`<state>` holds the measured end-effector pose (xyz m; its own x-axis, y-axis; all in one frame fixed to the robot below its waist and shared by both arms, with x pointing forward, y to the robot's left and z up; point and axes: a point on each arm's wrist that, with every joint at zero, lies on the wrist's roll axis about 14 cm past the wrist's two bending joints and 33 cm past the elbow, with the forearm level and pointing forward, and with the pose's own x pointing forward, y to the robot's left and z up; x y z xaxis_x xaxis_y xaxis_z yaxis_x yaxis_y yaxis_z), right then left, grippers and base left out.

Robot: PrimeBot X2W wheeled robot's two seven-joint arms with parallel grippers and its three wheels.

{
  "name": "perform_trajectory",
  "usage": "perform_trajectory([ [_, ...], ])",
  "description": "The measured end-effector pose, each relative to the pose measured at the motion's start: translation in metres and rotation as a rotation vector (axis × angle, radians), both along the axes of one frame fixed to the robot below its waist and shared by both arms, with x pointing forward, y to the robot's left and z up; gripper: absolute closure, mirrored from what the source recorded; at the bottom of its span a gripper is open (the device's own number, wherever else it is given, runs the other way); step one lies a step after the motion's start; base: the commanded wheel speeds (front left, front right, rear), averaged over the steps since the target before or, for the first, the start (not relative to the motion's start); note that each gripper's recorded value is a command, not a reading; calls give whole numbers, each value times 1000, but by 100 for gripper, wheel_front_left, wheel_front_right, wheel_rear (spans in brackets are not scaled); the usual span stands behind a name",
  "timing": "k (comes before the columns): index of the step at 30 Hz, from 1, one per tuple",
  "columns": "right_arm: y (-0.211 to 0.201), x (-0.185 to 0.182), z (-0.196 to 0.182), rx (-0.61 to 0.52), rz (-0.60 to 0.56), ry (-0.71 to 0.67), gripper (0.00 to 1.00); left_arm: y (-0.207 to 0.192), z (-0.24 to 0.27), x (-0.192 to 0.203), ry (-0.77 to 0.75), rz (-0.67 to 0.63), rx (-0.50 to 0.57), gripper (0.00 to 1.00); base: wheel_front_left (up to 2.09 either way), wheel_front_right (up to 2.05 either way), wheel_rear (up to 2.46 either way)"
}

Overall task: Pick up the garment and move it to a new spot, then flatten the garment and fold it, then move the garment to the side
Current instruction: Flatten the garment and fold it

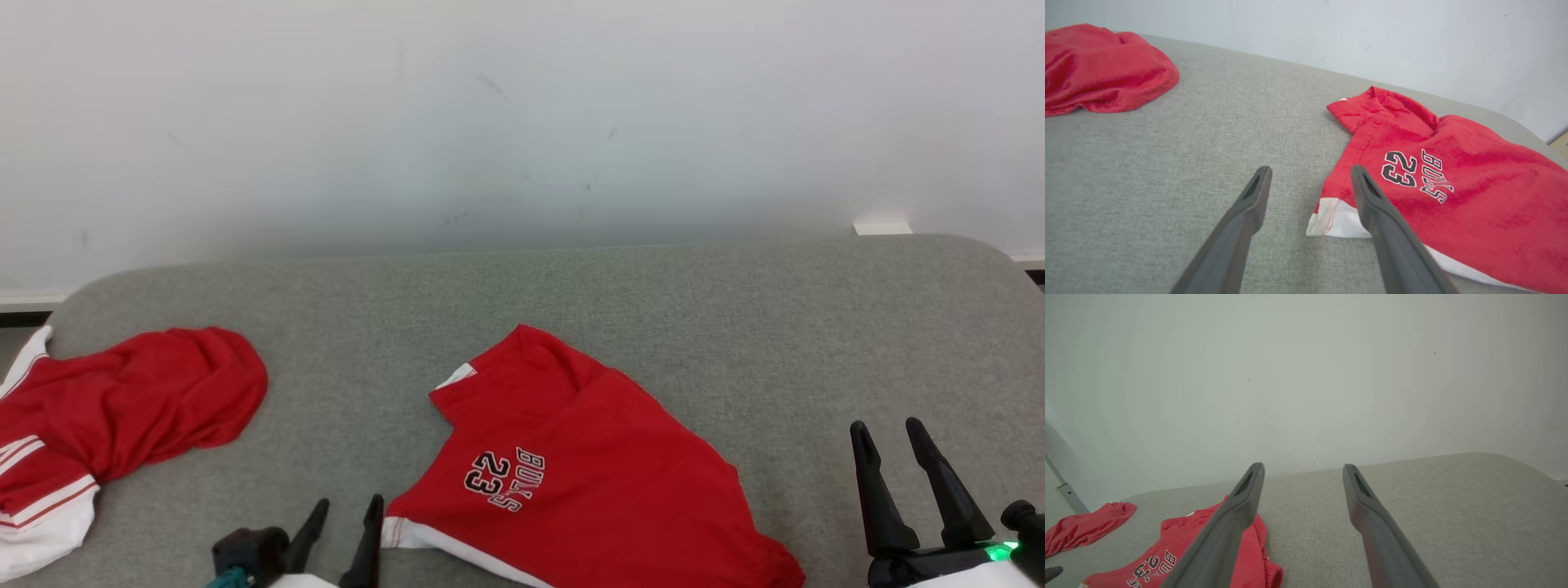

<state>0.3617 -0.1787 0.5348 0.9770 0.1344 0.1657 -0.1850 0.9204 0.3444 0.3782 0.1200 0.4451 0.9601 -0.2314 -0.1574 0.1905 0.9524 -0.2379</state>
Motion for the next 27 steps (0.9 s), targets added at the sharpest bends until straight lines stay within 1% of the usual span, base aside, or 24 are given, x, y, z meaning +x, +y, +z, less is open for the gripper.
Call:
perform_trajectory([
  [9, 12, -3, 28, -15, 25, -93, 0, 30, 74, 7, -254, 125, 16, 0, 0, 0, 0],
  [13, 14, -6, 35, -35, 29, -119, 0, 35, 89, 2, -310, 156, 22, 0, 0, 0, 0],
  [16, 16, -9, 33, -56, 32, -115, 0, 38, 108, 2, -372, 178, 24, 0, 0, 0, 0],
  [20, 18, -16, 18, -63, 29, -74, 0, 39, 104, -3, -371, 186, 40, 0, 0, 0, 0],
  [27, 12, -19, 7, -43, -3, -40, 0, 35, 90, -6, -334, 169, 59, 0, 0, 0, 0],
])
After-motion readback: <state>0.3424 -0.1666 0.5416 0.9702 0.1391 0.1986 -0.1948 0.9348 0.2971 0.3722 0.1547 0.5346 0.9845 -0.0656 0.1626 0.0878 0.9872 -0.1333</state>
